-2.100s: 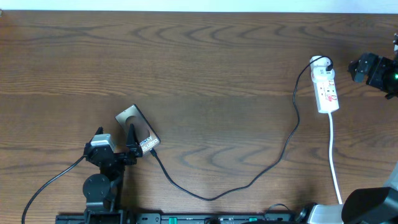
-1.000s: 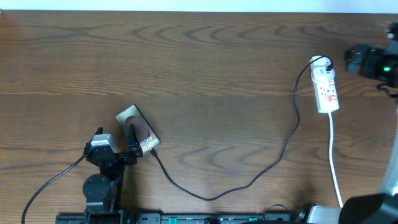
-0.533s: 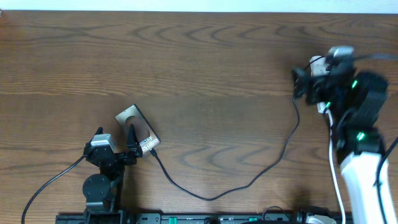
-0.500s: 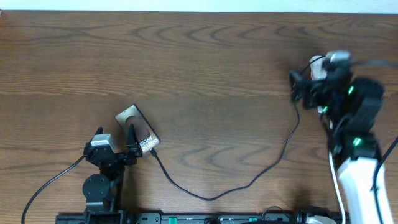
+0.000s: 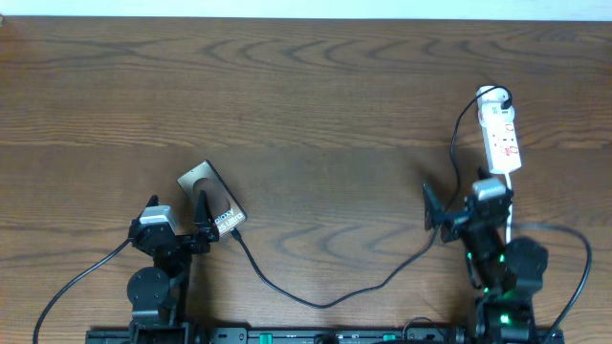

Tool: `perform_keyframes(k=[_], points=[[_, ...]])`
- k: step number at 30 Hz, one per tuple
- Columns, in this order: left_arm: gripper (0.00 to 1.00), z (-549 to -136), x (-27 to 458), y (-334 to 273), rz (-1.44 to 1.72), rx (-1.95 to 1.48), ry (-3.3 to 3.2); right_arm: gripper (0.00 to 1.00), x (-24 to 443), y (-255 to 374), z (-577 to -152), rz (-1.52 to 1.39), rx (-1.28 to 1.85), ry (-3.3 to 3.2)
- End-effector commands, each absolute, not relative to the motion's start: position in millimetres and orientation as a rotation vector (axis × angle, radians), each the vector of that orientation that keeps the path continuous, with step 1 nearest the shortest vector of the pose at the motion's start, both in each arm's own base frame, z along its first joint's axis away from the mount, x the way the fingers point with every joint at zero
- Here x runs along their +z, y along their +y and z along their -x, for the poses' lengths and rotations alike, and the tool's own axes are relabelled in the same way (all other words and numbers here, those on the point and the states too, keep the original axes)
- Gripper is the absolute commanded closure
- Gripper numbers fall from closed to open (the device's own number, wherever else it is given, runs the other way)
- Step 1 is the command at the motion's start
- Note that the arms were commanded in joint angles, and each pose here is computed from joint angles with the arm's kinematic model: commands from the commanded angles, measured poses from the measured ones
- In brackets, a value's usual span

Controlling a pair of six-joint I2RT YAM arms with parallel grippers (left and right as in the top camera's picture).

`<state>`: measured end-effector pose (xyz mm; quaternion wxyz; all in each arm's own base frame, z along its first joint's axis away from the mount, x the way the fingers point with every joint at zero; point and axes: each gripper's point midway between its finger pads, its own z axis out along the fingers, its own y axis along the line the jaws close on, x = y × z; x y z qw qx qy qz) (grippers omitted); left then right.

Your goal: Plug charger to phone and switch on socket

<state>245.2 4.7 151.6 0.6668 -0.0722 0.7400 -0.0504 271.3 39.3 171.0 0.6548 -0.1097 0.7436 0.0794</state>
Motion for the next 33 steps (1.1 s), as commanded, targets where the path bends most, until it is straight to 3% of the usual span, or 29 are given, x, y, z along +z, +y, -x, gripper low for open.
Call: perform_keyframes(k=[1,9,33], points=[[0.11,-244,136,10,0.181,-0.081,1.719,0.01,164,41,-260,0.254,0.176,1.626],[0.11,-244,136,10,0.181,-0.081,1.719,0.01,158,42,-241,0.253,0.173,1.623],[0.12,-244,136,10,0.181,-0.081,1.719,0.01,163,46,-240,0.269,0.176,1.600]])
